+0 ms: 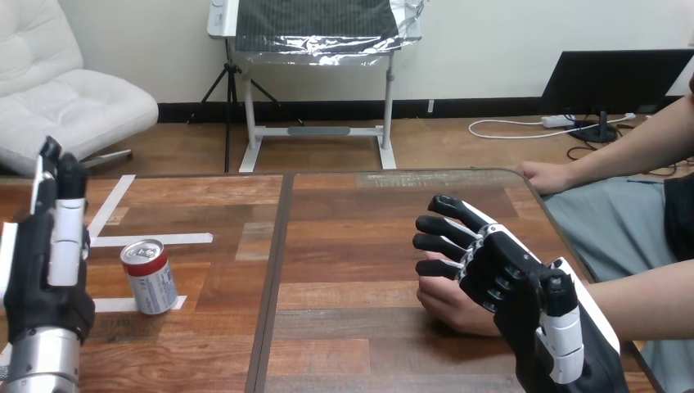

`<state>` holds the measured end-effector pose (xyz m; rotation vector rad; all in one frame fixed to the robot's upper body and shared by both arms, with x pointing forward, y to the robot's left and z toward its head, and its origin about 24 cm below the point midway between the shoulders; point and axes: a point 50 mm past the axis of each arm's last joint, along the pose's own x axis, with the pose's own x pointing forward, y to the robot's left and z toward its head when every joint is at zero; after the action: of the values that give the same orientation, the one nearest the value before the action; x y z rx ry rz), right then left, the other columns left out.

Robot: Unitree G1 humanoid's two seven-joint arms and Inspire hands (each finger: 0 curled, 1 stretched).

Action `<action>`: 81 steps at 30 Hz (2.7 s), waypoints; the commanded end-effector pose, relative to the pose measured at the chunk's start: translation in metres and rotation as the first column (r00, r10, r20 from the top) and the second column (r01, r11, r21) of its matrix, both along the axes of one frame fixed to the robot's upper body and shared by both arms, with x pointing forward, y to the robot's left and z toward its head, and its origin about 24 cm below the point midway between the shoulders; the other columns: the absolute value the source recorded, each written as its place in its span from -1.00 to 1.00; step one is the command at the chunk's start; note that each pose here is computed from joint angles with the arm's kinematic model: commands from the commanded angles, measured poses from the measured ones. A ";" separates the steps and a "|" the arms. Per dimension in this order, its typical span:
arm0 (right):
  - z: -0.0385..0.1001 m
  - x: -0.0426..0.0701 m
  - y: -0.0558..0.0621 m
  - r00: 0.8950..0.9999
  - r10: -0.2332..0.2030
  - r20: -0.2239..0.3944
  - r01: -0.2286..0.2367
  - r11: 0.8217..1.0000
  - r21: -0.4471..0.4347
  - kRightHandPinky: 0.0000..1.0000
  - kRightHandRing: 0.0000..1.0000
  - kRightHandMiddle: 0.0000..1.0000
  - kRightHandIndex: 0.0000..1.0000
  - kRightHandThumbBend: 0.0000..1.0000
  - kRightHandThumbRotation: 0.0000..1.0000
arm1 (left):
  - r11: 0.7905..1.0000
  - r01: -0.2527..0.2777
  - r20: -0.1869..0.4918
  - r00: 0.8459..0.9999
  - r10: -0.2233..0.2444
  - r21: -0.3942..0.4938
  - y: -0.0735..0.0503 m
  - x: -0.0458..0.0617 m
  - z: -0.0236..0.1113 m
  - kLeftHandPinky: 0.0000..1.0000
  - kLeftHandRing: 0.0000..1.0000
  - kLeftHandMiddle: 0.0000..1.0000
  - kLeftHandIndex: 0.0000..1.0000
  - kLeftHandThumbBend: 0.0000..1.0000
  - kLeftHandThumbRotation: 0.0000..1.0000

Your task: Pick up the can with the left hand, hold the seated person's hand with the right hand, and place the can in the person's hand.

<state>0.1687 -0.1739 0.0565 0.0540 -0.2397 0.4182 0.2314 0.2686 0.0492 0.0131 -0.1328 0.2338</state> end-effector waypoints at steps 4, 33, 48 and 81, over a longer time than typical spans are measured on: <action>0.011 0.007 -0.001 0.997 -0.016 0.078 0.015 1.000 0.011 0.52 0.68 0.69 0.75 0.84 0.98 | 0.996 0.020 0.047 0.999 -0.024 0.083 0.004 0.023 0.015 1.00 1.00 1.00 1.00 0.33 0.60; 0.010 0.006 -0.001 0.996 -0.015 0.084 0.014 1.000 0.008 0.51 0.68 0.71 0.76 0.83 0.98 | 0.986 -0.057 -0.067 0.995 0.068 0.155 0.014 0.034 -0.006 1.00 1.00 1.00 1.00 0.77 -0.25; 0.009 0.007 -0.001 0.996 -0.015 0.085 0.015 1.000 0.008 0.52 0.68 0.70 0.76 0.84 0.99 | 0.985 -0.047 -0.150 0.986 0.072 0.168 0.014 0.036 -0.014 1.00 1.00 1.00 1.00 0.66 -0.65; 0.010 0.007 0.000 0.996 -0.018 0.093 0.017 1.000 0.007 0.52 0.68 0.70 0.76 0.84 1.00 | 0.967 0.026 -0.247 0.968 0.039 0.254 0.014 0.042 -0.020 1.00 1.00 1.00 1.00 0.78 -0.91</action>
<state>0.1680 -0.1744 0.0574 0.0464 -0.2622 0.4128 0.2530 0.2842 0.0052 0.2623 0.1717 0.2445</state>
